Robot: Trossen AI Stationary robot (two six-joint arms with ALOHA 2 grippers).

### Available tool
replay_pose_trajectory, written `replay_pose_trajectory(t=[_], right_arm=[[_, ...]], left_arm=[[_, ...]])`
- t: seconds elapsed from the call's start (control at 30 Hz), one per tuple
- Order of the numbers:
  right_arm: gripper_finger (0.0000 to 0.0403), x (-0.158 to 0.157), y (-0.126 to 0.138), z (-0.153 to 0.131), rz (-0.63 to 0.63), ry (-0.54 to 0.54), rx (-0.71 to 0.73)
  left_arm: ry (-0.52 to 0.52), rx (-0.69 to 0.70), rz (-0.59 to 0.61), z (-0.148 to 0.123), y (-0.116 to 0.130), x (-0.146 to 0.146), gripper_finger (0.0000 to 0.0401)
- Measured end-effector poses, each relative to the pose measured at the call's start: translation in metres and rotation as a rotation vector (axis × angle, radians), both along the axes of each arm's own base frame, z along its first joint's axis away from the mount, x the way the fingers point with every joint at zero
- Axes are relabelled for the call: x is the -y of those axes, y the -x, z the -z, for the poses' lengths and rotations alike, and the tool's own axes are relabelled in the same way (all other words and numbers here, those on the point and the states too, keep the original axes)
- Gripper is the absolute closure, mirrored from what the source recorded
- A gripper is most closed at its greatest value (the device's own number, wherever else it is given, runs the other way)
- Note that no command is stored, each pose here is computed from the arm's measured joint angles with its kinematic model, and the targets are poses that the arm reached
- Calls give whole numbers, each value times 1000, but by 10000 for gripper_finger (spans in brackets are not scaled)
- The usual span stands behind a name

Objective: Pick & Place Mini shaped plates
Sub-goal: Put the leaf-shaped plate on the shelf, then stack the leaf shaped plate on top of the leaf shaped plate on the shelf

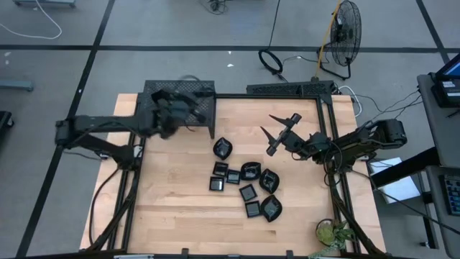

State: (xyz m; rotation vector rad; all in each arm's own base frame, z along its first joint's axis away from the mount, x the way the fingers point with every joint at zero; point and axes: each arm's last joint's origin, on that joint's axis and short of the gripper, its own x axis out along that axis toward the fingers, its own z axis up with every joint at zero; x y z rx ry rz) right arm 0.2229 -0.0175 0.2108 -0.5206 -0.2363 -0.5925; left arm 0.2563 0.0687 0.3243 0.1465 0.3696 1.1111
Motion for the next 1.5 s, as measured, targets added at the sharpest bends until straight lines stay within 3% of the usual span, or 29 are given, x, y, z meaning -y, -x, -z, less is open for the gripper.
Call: replay_pose_trajectory(t=[0.23, 0.33, 0.43, 1.17, 1.37, 1.5], right_arm=[[178, 0, 0, -1, -12, -24, 22], [179, 0, 0, -1, -19, -35, 32], [179, 0, 1, -1, -20, -37, 38], [179, 0, 0, 0, -19, -39, 17], [179, 0, -1, 2, -51, -81, 23], [179, -3, -12, 5, -148, -107, -92]], left_arm=[[456, 100, 35, 7, 55, -43, 397], [572, 119, 27, 13, 64, -58, 395], [625, 100, 9, 20, 66, -66, 394], [618, -17, -34, 28, 72, -73, 343], [552, -11, 31, 19, 71, -68, 329], [440, 75, 130, -3, 73, -54, 316]])
